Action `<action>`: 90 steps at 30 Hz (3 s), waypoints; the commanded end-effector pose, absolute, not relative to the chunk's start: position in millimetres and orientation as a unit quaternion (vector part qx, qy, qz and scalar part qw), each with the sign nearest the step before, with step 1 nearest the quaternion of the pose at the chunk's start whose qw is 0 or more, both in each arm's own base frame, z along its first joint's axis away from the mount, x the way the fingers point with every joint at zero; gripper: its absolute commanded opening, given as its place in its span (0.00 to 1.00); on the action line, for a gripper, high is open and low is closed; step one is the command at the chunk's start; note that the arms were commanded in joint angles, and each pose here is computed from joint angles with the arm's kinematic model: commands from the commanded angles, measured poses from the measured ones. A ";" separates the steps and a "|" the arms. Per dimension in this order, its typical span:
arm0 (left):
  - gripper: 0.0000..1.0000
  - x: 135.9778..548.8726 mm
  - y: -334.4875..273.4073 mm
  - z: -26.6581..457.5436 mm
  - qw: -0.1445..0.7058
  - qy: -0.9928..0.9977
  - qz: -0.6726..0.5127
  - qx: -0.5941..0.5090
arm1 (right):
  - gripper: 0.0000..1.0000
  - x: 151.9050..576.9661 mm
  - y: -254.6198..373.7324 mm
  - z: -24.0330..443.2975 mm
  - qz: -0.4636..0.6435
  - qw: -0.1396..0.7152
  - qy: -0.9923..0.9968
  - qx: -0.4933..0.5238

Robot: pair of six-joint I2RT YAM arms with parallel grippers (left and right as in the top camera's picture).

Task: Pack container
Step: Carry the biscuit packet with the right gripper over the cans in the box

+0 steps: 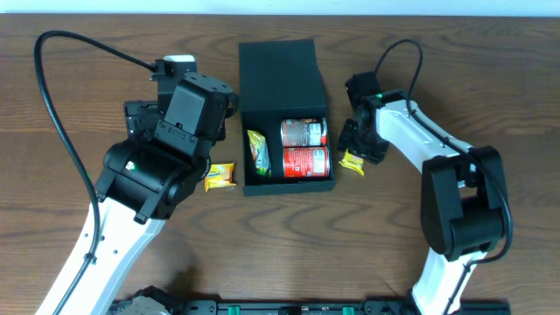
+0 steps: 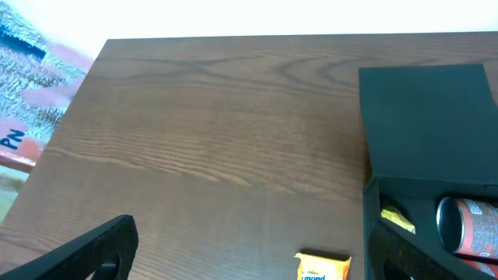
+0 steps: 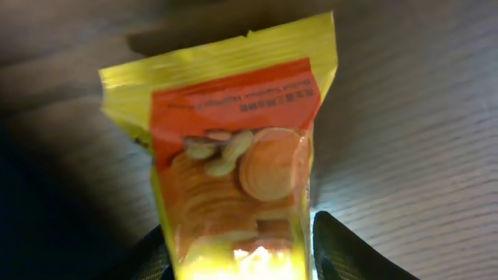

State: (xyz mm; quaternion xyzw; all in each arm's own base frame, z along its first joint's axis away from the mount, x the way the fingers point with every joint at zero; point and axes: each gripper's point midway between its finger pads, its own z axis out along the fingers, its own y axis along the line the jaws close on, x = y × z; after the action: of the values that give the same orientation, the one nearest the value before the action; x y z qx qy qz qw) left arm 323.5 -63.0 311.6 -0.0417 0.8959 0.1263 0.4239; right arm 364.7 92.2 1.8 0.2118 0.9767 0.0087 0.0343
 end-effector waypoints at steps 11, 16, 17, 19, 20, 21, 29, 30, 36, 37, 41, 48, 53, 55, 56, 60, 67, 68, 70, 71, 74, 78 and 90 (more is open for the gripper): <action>0.96 325.7 -63.1 317.0 0.430 0.893 0.121 -0.050 | 0.37 365.9 82.1 -7.7 0.003 0.036 0.979 0.200; 0.95 325.7 -63.1 317.0 0.430 0.893 0.121 -0.050 | 0.37 368.6 84.7 -7.3 0.011 0.040 0.980 0.196; 0.96 325.7 -63.1 317.0 0.430 0.893 0.121 -0.050 | 0.37 369.7 85.7 -6.9 0.014 0.041 0.980 0.194; 0.95 325.7 -63.1 317.0 0.430 0.893 0.121 -0.050 | 0.36 371.6 86.1 -5.3 0.015 0.044 0.980 0.194; 0.95 325.7 -63.1 317.0 0.430 0.893 0.121 -0.050 | 0.36 372.7 86.4 -4.4 0.015 0.045 0.980 0.194; 0.95 325.7 -63.1 317.0 0.430 0.893 0.121 -0.050 | 0.36 374.0 86.8 -3.4 0.016 0.047 0.980 0.192; 0.96 326.1 -63.3 317.4 0.431 0.893 0.121 -0.051 | 0.35 384.1 88.9 12.0 0.018 0.054 0.983 0.176; 0.95 326.2 -63.4 317.5 0.432 0.892 0.120 -0.051 | 0.35 385.9 89.4 15.1 0.018 0.055 0.983 0.173; 0.95 326.5 -63.5 317.8 0.433 0.892 0.120 -0.051 | 0.34 395.3 92.1 34.2 0.020 0.061 0.984 0.167; 0.95 326.6 -63.6 317.9 0.433 0.892 0.120 -0.051 | 0.34 396.6 92.8 37.0 0.021 0.062 0.984 0.165; 0.95 326.6 -63.6 318.0 0.433 0.892 0.120 -0.051 | 0.33 400.4 95.4 48.9 0.022 0.064 0.985 0.160; 0.95 326.8 -63.7 318.1 0.433 0.892 0.119 -0.052 | 0.33 407.0 102.2 68.9 0.025 0.072 0.987 0.144; 0.96 327.7 -64.2 319.1 0.436 0.891 0.118 -0.053 | 0.33 407.5 116.8 78.4 0.043 0.074 0.988 0.131; 0.95 328.5 -64.5 319.9 0.438 0.890 0.117 -0.054 | 0.33 406.2 127.0 82.2 0.056 0.073 0.988 0.123; 0.95 328.7 -64.7 320.2 0.439 0.889 0.116 -0.054 | 0.33 405.6 131.6 83.6 0.060 0.072 0.989 0.119; 0.95 329.2 -64.6 320.8 0.440 0.889 0.116 -0.054 | 0.34 403.6 150.1 89.5 0.069 0.076 0.990 0.099; 0.95 329.3 -63.9 321.2 0.441 0.888 0.118 -0.055 | 0.35 394.2 191.9 105.6 0.079 0.085 0.992 0.050; 0.95 329.3 -63.9 321.2 0.441 0.888 0.118 -0.055 | 0.36 393.2 197.1 107.5 0.081 0.087 0.992 0.044; 0.95 329.5 -64.0 321.5 0.442 0.888 0.118 -0.056 | 0.35 390.1 209.3 111.1 0.085 0.091 0.992 0.030; 0.96 329.7 -64.1 321.7 0.442 0.887 0.118 -0.056 | 0.36 388.0 215.9 112.5 0.087 0.093 0.992 0.022; 0.95 330.0 -64.2 322.1 0.443 0.887 0.117 -0.056 | 0.37 379.0 232.9 113.7 0.093 0.091 0.992 0.002; 0.95 330.2 -64.3 322.3 0.444 0.887 0.117 -0.056 | 0.37 365.3 256.4 114.5 0.110 0.083 0.990 -0.025; 0.95 330.2 -64.3 322.3 0.443 0.887 0.118 -0.054 | 0.42 387.3 207.3 119.3 0.007 0.127 0.992 -0.008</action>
State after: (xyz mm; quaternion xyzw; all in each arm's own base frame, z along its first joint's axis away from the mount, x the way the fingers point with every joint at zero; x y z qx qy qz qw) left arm 328.0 -65.4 316.2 -0.0468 0.8907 0.1189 0.4362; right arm 372.0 227.4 114.2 -0.0172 0.9937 0.0388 0.1039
